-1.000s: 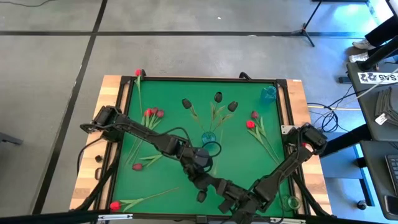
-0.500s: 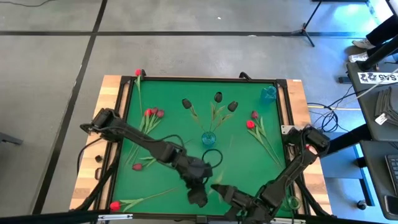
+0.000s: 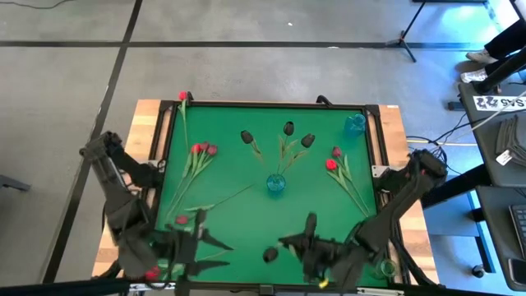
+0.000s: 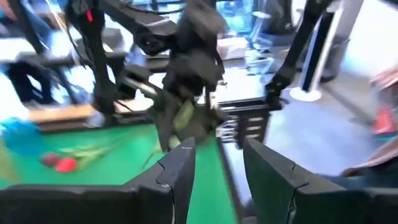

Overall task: Sort flowers into vase by color
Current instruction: Put the black tulip into the bottom blue vase

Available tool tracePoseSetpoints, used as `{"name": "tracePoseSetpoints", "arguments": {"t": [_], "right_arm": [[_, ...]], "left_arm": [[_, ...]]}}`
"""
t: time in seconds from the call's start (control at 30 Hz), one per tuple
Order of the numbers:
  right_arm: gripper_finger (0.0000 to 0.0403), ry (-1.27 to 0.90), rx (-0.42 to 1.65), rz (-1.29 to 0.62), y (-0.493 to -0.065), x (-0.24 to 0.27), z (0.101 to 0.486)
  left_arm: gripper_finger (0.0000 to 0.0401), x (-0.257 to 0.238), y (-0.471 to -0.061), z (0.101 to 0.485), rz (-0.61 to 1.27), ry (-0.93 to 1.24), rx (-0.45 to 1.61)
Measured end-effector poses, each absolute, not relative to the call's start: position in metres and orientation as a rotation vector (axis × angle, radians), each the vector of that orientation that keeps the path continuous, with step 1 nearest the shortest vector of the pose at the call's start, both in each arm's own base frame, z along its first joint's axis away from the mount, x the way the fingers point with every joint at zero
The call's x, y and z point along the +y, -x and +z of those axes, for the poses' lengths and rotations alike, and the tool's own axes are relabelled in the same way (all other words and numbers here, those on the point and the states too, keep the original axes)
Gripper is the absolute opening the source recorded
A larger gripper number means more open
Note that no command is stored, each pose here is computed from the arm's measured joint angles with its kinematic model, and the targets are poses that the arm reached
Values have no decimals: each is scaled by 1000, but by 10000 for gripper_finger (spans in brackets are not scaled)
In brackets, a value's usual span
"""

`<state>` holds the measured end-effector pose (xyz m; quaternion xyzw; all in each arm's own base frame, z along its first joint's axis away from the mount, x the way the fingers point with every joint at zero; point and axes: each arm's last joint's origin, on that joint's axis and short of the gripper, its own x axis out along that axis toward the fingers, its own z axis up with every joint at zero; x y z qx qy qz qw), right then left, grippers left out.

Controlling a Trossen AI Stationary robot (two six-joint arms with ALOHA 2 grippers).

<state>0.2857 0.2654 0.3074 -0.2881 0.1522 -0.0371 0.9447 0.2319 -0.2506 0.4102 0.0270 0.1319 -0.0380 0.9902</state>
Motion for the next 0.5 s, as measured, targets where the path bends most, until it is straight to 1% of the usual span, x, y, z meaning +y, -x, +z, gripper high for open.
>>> {"name": "tracePoseSetpoints", "arguments": {"t": [0.1,0.2,0.3,0.43,0.5], "right_arm": [[6,496,230,-93,-294,248,331],[6,469,201,-159,-305,227,343],[7,441,193,-243,-313,201,355],[4,387,165,-324,-316,167,374],[4,349,166,-349,-319,153,377]], "left_arm": [[133,-261,-226,393,-71,-118,274],[133,-262,-227,364,-56,-140,320],[133,-255,-232,331,4,-148,376],[133,-244,-240,295,58,-140,396],[133,-238,-243,278,78,-136,401]]}}
